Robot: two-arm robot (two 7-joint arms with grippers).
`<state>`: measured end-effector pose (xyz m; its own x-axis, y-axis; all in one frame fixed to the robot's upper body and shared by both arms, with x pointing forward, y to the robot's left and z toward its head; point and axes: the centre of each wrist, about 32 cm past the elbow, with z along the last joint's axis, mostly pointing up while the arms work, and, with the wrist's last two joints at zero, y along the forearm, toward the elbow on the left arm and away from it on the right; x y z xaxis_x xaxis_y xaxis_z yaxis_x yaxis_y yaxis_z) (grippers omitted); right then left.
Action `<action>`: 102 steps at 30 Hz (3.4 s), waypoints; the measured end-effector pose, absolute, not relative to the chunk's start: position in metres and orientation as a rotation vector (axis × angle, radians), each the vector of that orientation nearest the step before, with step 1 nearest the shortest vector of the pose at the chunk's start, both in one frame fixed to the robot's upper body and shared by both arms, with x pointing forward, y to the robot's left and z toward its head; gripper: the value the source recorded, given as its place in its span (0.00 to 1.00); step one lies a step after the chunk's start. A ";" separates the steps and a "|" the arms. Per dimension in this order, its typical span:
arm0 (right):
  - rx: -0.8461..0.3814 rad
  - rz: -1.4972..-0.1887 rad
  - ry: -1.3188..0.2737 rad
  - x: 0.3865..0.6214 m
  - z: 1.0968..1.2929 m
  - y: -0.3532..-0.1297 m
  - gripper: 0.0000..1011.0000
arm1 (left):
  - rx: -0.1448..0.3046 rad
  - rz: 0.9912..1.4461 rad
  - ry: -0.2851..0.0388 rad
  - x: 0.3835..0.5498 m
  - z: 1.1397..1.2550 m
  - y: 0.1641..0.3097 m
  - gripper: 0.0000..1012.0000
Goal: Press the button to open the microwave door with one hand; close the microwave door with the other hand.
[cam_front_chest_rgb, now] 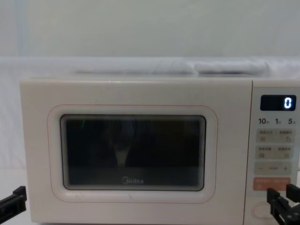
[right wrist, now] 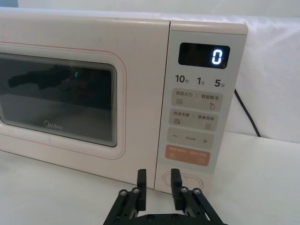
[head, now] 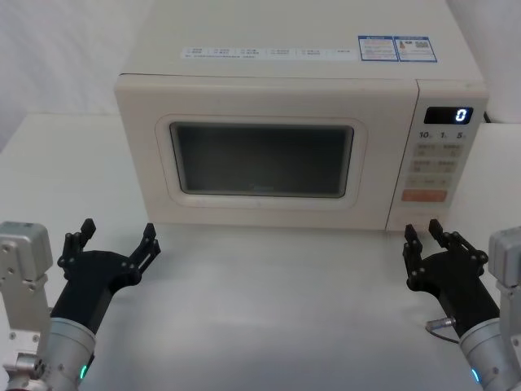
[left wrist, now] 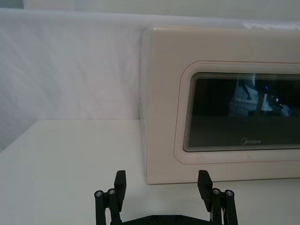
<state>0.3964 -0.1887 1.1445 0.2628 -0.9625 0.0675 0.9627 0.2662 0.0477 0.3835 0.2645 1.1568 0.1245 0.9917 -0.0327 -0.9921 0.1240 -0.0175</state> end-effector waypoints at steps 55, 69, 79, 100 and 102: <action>-0.022 -1.273 -0.032 0.406 1.145 -0.191 0.00 | -0.038 1.446 0.014 0.384 1.157 0.265 0.99; -0.096 -1.258 0.088 0.429 1.147 -0.187 0.00 | -0.038 1.446 0.014 0.384 1.157 0.265 0.99; -0.141 -1.280 0.141 0.443 1.151 -0.182 0.00 | -0.038 1.446 0.014 0.384 1.157 0.265 0.99; -0.145 -1.358 0.162 0.460 1.146 -0.186 0.00 | -0.038 1.446 0.014 0.384 1.157 0.265 0.99; -0.145 -1.361 0.161 0.462 1.146 -0.186 0.00 | -0.038 1.446 0.014 0.384 1.157 0.265 0.99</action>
